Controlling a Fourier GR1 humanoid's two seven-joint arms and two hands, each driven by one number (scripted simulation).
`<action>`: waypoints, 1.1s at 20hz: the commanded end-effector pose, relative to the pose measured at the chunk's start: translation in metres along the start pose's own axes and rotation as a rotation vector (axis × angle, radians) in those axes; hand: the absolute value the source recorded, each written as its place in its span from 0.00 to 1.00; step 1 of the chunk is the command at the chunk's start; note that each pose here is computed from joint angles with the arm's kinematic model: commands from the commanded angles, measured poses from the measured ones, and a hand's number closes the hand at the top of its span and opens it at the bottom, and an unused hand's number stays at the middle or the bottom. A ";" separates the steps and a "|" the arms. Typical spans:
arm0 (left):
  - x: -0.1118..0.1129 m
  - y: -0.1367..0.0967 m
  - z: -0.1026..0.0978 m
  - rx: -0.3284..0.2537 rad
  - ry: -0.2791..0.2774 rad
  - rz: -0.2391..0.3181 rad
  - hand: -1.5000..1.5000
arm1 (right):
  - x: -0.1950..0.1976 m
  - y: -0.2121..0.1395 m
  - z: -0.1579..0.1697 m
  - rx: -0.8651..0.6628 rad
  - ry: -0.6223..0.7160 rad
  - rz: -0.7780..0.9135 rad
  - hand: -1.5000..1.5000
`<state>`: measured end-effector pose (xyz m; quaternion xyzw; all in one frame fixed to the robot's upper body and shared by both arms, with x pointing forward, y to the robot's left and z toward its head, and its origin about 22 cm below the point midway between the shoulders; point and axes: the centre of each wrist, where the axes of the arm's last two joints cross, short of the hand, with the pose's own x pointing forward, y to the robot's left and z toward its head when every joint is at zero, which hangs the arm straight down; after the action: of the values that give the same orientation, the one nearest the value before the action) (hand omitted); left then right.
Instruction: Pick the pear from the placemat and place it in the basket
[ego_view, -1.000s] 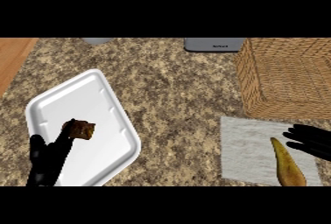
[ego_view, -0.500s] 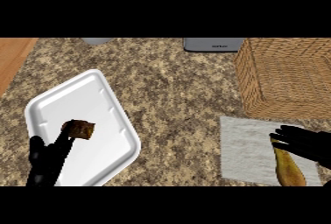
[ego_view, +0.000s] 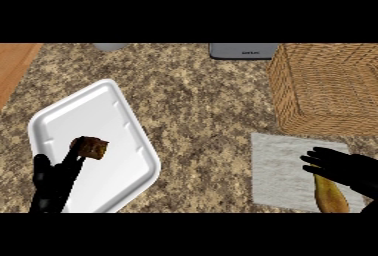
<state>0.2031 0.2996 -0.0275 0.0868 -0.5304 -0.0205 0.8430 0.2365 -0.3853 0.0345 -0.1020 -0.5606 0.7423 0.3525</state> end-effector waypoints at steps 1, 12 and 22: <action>-0.029 -0.005 0.004 -0.038 0.109 0.009 0.50 | -0.004 0.014 -0.010 -0.014 0.009 -0.007 0.00; -0.008 -0.015 0.001 -0.028 0.112 0.022 0.50 | 0.003 0.013 -0.025 -0.029 -0.067 0.078 1.00; -0.020 0.001 -0.006 -0.017 0.121 0.000 0.50 | -0.013 0.020 -0.039 -0.098 -0.083 0.165 1.00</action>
<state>0.2022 0.3029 -0.0283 0.0870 -0.5262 -0.0178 0.8457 0.2506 -0.3715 0.0041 -0.1333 -0.5862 0.7489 0.2786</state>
